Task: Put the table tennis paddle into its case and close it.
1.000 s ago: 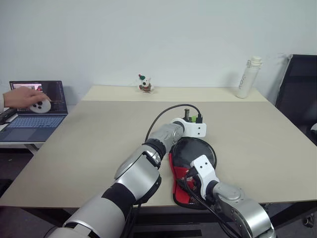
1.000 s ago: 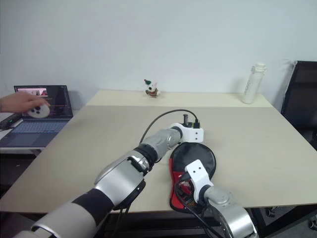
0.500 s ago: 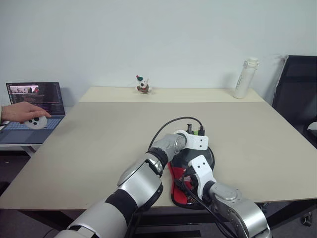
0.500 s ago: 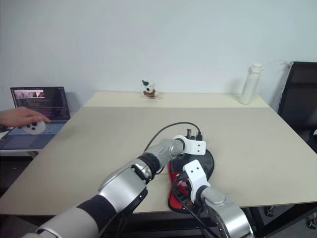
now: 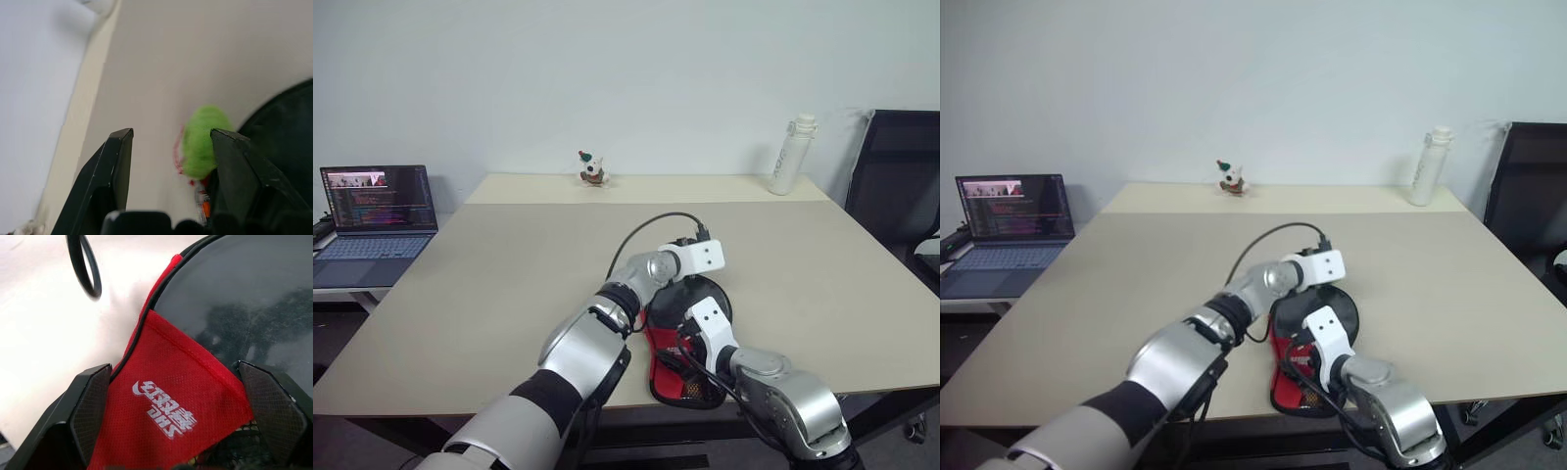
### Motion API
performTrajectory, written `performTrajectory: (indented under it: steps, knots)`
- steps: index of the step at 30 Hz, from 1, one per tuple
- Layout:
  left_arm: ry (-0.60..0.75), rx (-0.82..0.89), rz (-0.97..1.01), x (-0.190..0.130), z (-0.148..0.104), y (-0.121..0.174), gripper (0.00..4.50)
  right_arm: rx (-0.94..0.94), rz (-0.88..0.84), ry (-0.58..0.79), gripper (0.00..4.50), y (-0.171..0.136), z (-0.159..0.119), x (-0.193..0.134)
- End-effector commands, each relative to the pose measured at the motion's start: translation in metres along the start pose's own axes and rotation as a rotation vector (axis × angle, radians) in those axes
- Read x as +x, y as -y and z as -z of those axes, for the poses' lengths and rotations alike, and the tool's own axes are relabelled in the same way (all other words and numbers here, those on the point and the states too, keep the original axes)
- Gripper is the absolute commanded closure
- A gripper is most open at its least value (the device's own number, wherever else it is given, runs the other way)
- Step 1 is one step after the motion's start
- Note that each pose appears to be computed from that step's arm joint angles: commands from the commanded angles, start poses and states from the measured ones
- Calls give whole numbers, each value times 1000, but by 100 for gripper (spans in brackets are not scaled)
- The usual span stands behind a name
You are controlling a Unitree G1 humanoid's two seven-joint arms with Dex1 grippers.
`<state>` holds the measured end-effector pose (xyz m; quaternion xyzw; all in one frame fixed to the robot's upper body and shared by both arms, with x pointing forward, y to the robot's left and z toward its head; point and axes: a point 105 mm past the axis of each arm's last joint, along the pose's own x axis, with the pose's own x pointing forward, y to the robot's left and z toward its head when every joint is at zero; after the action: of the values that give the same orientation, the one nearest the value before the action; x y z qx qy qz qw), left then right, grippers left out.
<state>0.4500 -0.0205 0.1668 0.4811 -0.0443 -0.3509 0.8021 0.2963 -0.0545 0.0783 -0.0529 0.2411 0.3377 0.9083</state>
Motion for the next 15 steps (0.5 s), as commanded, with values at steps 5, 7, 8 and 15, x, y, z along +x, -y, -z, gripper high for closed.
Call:
performTrajectory:
  steps: [5,7,8,15]
  knots:
    - [235,-372,-35,-44,14,-63,178,31,-138,15,0,-13,-19,-31]
    - [282,-545,-1,-56,28,-65,178,21,-177,59,0,-16,-32,-42]
    - [319,-648,16,-63,35,-65,178,13,-194,80,0,-17,-38,-48]
    - [506,-814,266,-103,34,-25,178,-35,-256,139,0,-11,-62,-78]
